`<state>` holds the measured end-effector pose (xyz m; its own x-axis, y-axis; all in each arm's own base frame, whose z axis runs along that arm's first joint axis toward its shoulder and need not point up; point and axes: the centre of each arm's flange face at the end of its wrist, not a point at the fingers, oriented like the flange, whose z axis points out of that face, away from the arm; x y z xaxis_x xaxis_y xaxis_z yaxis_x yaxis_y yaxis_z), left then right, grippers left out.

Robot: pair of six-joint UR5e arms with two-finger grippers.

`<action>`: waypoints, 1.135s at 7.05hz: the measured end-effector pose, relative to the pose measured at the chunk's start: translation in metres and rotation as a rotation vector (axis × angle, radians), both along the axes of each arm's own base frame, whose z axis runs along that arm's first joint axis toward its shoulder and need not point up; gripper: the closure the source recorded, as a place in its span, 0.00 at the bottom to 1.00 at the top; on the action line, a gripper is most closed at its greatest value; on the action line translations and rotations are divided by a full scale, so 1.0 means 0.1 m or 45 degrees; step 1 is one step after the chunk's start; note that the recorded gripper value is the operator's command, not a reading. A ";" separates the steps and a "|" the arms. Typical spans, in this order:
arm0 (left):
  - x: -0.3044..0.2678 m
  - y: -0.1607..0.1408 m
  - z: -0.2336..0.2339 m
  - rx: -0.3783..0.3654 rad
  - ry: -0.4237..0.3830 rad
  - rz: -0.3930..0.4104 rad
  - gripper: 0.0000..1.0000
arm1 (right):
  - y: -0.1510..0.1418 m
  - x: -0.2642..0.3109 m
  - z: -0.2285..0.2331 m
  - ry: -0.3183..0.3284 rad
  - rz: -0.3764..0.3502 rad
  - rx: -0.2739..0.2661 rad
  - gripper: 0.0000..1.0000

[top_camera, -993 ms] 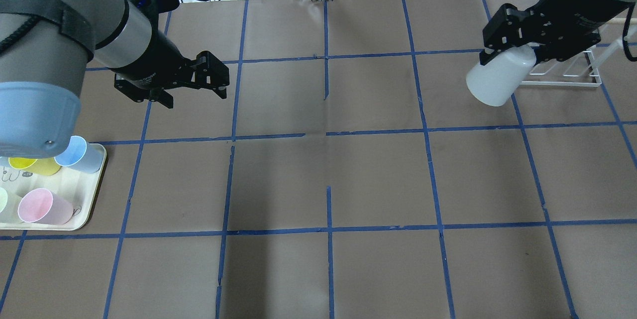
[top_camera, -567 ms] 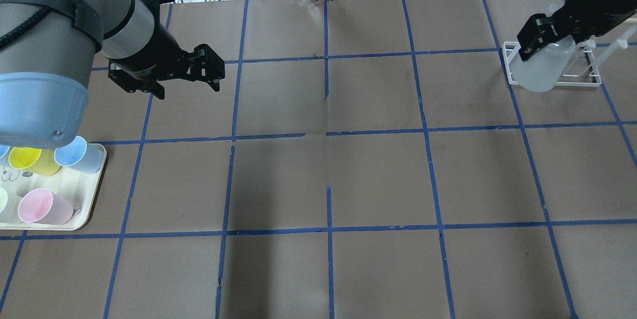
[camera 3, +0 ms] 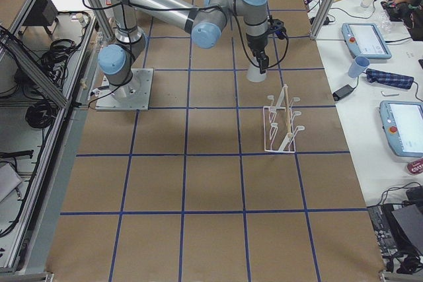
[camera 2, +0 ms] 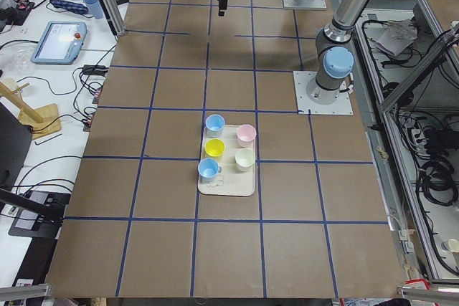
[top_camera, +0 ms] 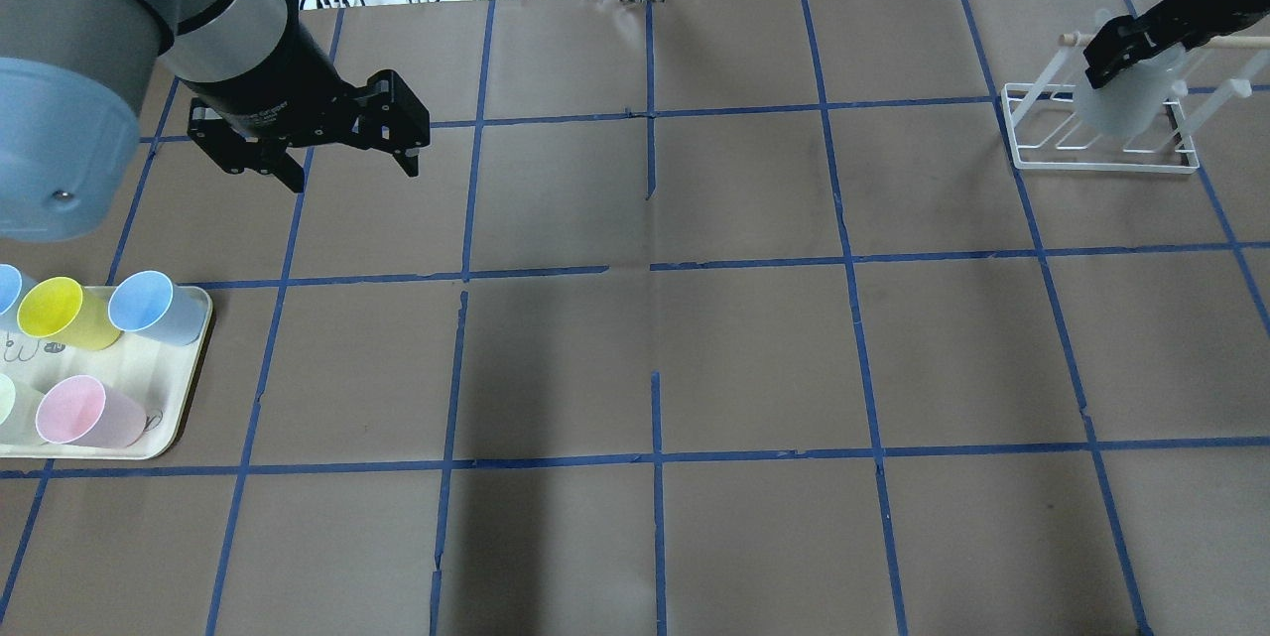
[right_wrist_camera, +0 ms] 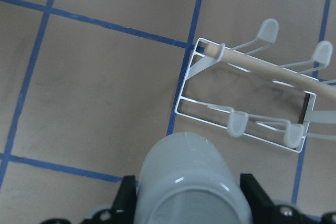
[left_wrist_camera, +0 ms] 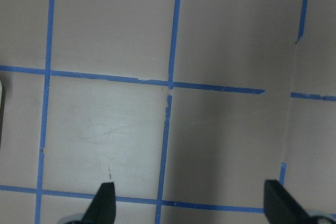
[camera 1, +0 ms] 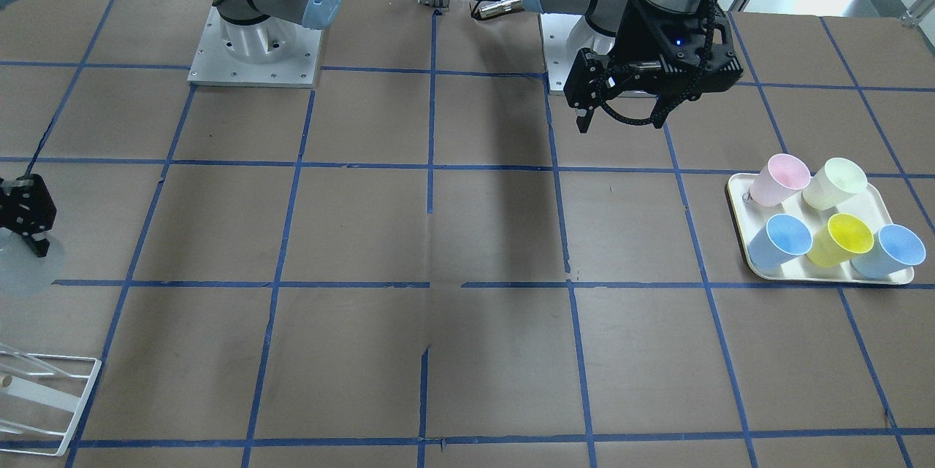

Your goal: Transfer IKEA cup to right arm and place on rack

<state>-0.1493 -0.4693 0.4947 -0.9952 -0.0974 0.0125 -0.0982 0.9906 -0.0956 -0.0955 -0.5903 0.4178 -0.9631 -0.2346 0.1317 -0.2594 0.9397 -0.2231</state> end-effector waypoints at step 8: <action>0.01 0.00 -0.01 0.001 -0.023 -0.231 0.00 | -0.53 -0.38 -0.49 -0.001 0.012 0.005 0.40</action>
<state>-0.1482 -0.4696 0.4940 -0.9964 0.0841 -0.0056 0.0842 0.9919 -0.0952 -0.1336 -0.6436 0.3688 -0.9611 -0.2440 0.1296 -0.2678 0.9381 -0.2198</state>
